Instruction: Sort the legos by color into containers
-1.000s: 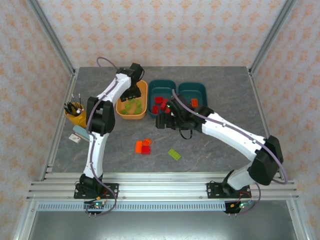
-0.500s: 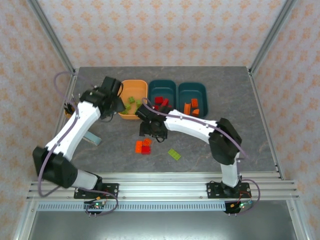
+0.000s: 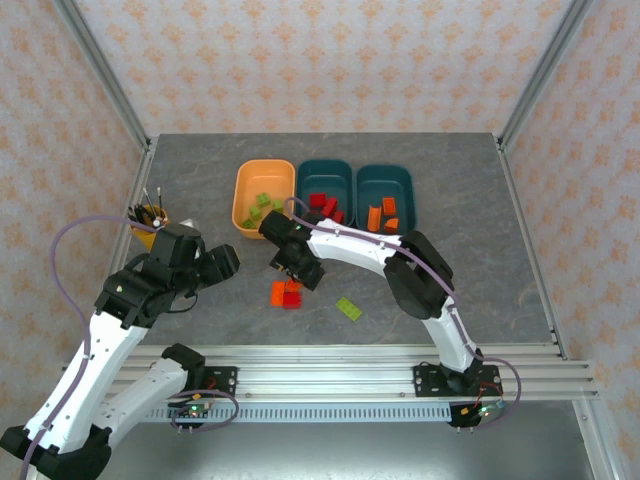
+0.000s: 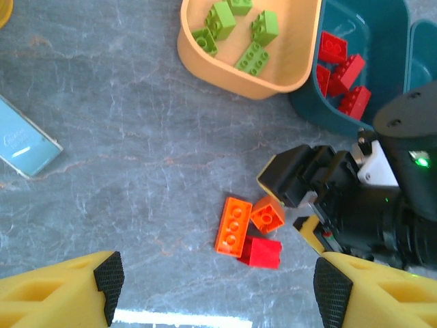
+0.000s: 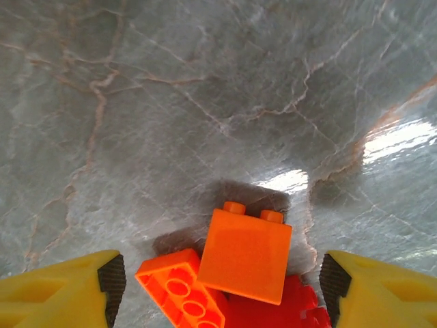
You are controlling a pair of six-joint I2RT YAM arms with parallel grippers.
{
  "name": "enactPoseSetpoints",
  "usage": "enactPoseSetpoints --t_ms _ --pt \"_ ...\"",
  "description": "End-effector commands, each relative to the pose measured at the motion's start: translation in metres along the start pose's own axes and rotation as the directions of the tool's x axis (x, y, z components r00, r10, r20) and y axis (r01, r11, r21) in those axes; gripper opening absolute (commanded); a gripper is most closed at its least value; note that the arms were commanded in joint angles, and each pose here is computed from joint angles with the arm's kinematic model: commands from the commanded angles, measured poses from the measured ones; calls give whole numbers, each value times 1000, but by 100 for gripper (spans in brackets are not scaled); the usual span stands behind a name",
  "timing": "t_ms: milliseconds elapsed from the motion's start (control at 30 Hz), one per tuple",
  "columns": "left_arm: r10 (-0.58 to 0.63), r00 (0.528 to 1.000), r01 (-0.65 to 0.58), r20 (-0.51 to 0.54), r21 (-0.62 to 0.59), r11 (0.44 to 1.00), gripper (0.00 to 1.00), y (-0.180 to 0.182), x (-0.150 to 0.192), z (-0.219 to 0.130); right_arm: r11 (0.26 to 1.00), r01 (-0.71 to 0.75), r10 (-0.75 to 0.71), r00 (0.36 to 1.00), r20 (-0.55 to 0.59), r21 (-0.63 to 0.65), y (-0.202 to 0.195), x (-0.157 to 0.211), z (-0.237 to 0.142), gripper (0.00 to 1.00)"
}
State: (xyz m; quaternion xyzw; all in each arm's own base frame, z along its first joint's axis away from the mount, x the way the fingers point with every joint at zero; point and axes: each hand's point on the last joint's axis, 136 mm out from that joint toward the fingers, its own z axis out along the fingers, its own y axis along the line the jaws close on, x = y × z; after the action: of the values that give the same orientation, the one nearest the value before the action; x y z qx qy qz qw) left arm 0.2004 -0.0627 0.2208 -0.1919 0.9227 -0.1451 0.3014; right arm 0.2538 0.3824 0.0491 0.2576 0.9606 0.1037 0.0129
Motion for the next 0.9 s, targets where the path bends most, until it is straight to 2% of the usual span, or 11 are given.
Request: enactPoseSetpoints --t_ms 0,267,500,633,700,867 --pt "26 998 -26 -53 -1 1000 76 4 13 -3 994 -107 108 994 -33 28 -7 5 15 72" --pt "25 998 -24 -51 22 999 76 -3 10 -3 986 -151 153 988 -34 69 -20 6 26 56" --pt "25 998 -24 -60 23 999 75 -3 12 0 984 -162 167 985 -53 77 -21 10 31 54" --pt "20 998 -18 -58 26 999 75 -3 12 0 983 -167 170 984 -48 76 -22 9 31 35" --pt "19 998 -17 -56 28 999 75 -4 12 0 984 -163 166 986 -35 72 -21 7 28 28" --pt "28 997 -22 -67 89 996 75 -16 12 2 994 -97 92 993 76 58 -19 -14 -5 26"
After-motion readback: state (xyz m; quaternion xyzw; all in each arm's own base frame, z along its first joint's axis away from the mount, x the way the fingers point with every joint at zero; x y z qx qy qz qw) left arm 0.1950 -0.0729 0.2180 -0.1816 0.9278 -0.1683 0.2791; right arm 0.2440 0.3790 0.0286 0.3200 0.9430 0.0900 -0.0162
